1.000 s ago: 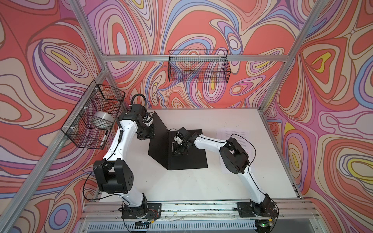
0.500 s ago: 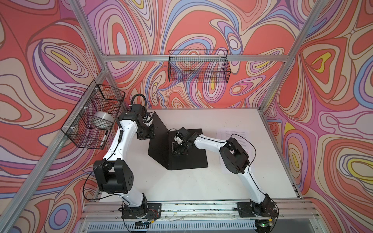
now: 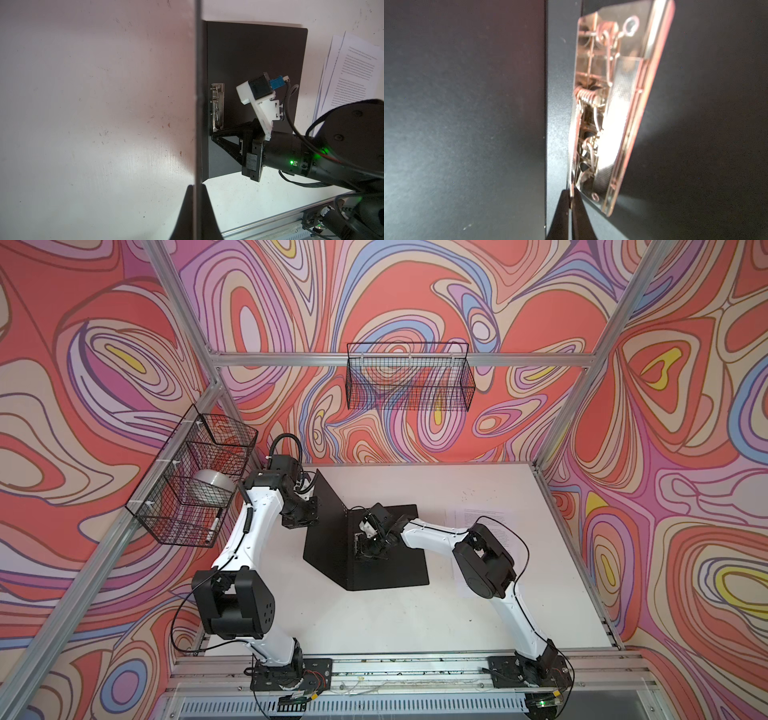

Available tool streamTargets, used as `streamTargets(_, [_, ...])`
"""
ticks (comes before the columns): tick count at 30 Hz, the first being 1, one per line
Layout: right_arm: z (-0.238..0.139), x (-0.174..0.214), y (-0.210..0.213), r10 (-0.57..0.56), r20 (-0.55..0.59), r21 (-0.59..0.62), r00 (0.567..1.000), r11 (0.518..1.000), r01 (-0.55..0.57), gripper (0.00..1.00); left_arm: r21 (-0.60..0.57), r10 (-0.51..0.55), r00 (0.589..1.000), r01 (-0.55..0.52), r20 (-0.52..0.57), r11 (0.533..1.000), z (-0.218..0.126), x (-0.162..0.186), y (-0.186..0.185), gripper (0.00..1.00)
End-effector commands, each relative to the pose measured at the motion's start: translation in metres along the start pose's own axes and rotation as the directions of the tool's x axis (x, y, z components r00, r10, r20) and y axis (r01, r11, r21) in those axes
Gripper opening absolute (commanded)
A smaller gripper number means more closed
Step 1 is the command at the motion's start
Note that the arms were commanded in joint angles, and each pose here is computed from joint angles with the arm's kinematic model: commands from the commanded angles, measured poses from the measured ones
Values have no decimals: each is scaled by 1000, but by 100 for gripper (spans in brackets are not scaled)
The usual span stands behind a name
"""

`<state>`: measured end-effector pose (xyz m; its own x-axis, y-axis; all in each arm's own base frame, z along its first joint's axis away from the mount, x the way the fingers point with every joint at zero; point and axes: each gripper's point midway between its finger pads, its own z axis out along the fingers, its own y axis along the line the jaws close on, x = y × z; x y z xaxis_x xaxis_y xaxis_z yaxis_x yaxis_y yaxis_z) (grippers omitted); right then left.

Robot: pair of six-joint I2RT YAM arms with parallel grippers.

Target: Put the files into the folder

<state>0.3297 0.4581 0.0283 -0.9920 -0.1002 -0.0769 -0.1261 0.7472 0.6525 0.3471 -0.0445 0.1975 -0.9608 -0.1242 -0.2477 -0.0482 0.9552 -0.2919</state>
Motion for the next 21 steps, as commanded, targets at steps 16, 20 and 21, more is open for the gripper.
streamTargets(16, [-17,0,-4,7,26,42,1000,999,-8,18,-9,32,999,-32,38,999,-15,-6,-2,0])
streamTargets(20, [-17,2,-3,7,19,33,1000,999,-7,19,-7,31,999,-31,38,1000,-14,-7,-2,0])
streamTargets(21, [-17,2,-2,8,18,27,1000,1000,-8,19,-4,31,999,-30,37,1000,-14,-6,-2,0])
